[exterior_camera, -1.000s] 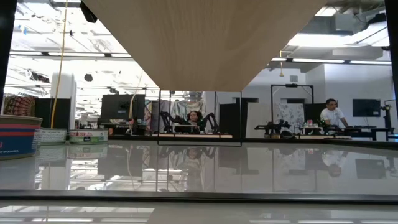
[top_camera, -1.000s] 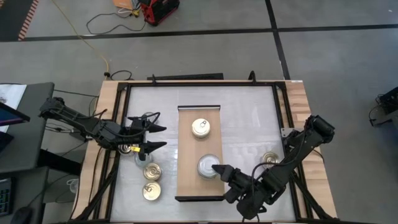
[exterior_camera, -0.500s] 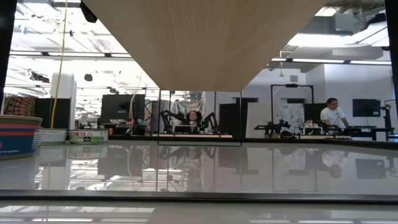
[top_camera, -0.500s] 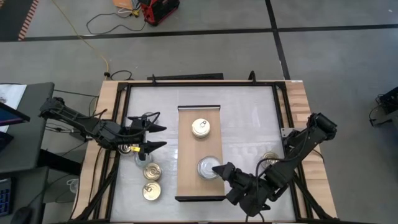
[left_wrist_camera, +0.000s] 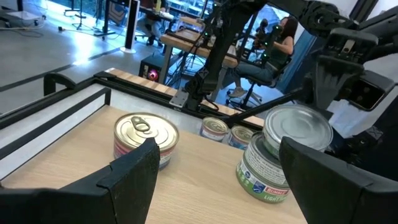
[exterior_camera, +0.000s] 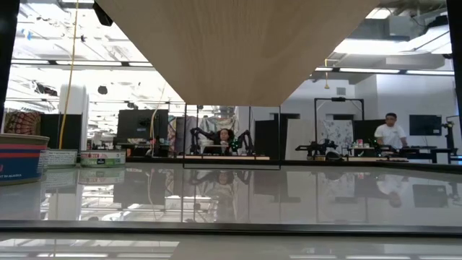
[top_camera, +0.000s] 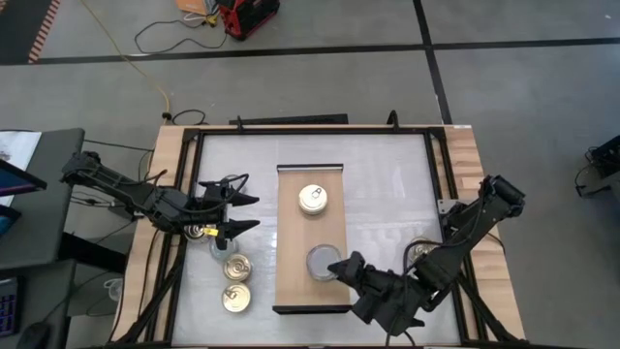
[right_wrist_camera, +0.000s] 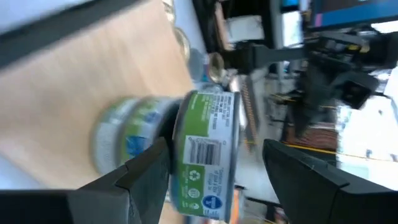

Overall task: Stack canned seafood by type on shelf
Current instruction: Stack the green tuna can on top of the stacked green tuna cans on the shelf

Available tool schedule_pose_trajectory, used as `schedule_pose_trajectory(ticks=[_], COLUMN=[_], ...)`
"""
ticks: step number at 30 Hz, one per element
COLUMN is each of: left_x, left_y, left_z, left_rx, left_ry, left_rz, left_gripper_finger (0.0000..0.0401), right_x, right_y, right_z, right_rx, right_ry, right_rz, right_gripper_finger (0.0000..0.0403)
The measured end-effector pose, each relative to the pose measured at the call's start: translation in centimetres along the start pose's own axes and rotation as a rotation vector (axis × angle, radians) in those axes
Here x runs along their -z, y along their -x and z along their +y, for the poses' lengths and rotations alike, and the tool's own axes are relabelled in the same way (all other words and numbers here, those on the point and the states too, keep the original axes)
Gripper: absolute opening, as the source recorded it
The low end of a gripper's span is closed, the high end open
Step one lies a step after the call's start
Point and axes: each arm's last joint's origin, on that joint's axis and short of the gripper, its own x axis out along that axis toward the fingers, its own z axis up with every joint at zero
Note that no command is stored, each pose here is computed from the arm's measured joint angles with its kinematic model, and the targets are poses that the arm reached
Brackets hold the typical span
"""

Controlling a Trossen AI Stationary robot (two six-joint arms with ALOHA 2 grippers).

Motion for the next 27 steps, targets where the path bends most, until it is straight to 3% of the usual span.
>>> schedule_pose_trajectory(ticks=[5, 18, 20, 23, 27], left_x=[0.0, 0.0, 0.1, 0.4, 0.7], left_y=[0.0, 0.0, 0.1, 0.2, 0.3], left_z=[0.0, -0.1, -0.2, -0.3, -0.4], left_rx=[0.003, 0.028, 0.036, 0.044, 0.048], left_ry=[0.000, 0.009, 0.000, -0.028, -0.065], left_rz=[0.002, 0.011, 0.020, 0.038, 0.071], left_gripper_finger=[0.0316, 0.0316, 0.0316, 0.0316, 0.0316], right_x=[0.4, 0.0, 0.6, 2.4, 5.8], right_y=[-0.3, 0.8, 2.1, 3.9, 4.9], right_z=[0.4, 0.6, 0.4, -0.4, -0.6], right_rx=[-0.046, -0.003, -0.013, -0.073, -0.196], right_ry=[-0.049, -0.104, -0.204, -0.477, -0.846], right_rz=[0.018, 0.021, 0.022, 0.051, 0.245], right_gripper_finger=[0.0290, 0.0290, 0.0290, 0.0290, 0.0290])
